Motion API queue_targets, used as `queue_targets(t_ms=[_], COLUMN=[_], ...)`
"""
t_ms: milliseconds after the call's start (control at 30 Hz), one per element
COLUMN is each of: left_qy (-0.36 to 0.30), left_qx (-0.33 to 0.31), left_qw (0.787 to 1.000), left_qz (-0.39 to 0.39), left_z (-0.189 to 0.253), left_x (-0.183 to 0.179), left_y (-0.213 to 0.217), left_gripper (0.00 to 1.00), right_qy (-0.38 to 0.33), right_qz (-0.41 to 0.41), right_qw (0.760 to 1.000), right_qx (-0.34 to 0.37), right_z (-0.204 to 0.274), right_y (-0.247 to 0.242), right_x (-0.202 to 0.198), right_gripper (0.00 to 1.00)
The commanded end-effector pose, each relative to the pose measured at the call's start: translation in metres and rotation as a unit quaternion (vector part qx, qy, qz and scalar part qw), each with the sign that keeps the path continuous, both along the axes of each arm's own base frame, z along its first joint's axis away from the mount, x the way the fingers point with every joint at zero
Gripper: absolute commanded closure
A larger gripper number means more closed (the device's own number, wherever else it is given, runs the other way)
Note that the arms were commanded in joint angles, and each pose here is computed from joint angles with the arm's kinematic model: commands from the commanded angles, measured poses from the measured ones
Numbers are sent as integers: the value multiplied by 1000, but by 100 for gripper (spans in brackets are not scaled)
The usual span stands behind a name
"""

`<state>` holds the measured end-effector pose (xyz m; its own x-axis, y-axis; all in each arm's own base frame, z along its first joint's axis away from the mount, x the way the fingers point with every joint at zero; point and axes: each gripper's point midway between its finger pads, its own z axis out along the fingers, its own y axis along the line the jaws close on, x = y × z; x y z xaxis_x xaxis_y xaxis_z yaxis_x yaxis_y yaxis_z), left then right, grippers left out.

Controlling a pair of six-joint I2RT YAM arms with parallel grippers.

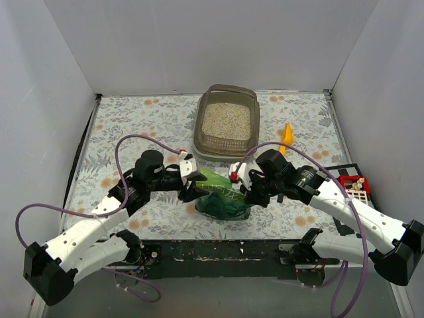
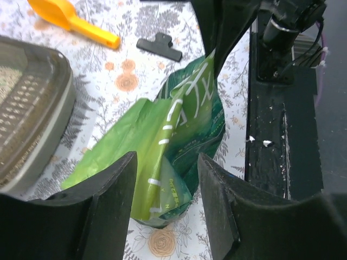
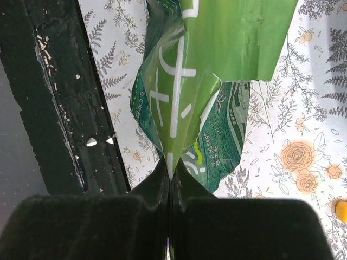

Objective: Fill the litter box with clean litter

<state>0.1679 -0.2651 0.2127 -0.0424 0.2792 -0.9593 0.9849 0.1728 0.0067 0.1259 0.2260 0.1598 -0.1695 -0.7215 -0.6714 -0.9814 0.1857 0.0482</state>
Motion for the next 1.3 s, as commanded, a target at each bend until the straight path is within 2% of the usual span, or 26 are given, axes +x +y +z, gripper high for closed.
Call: queue_targets(t_ms=[0,433,533,600,667,700,767,800,933,1000,1100,1167,1200,1267], left_qy=[-49,6,21,26,26,25,26,25,10,-3,-10,-12,-10,-7], left_qx=[-53,-19,-12,-7,0,1,6,7,8,6,2,-5,-9,-14], left_qw=[997,997,997,996,997,997,998,998,999,1000,1000,1000,1000,1000], left_qz=[-23,-75,-78,-79,-75,-70,-64,-62,-35,-22,-7,-6,-7,-4], left_z=[49,3,-11,-19,-26,-29,-34,-35,-33,-31,-28,-26,-25,-23], left_x=[-9,7,6,4,3,5,5,5,11,14,13,9,7,4], left_y=[-2,-32,-33,-33,-34,-33,-32,-32,-28,-25,-20,-17,-17,-14], left_gripper=[50,47,50,62,89,98,100,100,100,100,100,100,100,100], right_qy=[-8,5,5,2,-2,-4,-10,-17,-65,-95,-136,-140,-135,-128], right_qz=[-10,-20,-23,-30,-34,-41,-50,-53,-96,-141,-244,-313,-332,-393], right_qw=[1000,999,999,999,999,998,998,997,990,980,949,924,918,898], right_qx=[22,31,30,30,36,38,43,51,76,103,145,168,169,149], right_z=[16,14,13,14,17,20,25,31,69,96,138,155,157,150], right_y=[6,6,5,5,7,7,8,9,2,-6,-29,-44,-47,-60], right_x=[4,-1,-1,2,4,6,9,12,25,34,51,58,60,69], right_gripper=[99,99,99,99,99,99,99,96,72,56,33,18,13,11])
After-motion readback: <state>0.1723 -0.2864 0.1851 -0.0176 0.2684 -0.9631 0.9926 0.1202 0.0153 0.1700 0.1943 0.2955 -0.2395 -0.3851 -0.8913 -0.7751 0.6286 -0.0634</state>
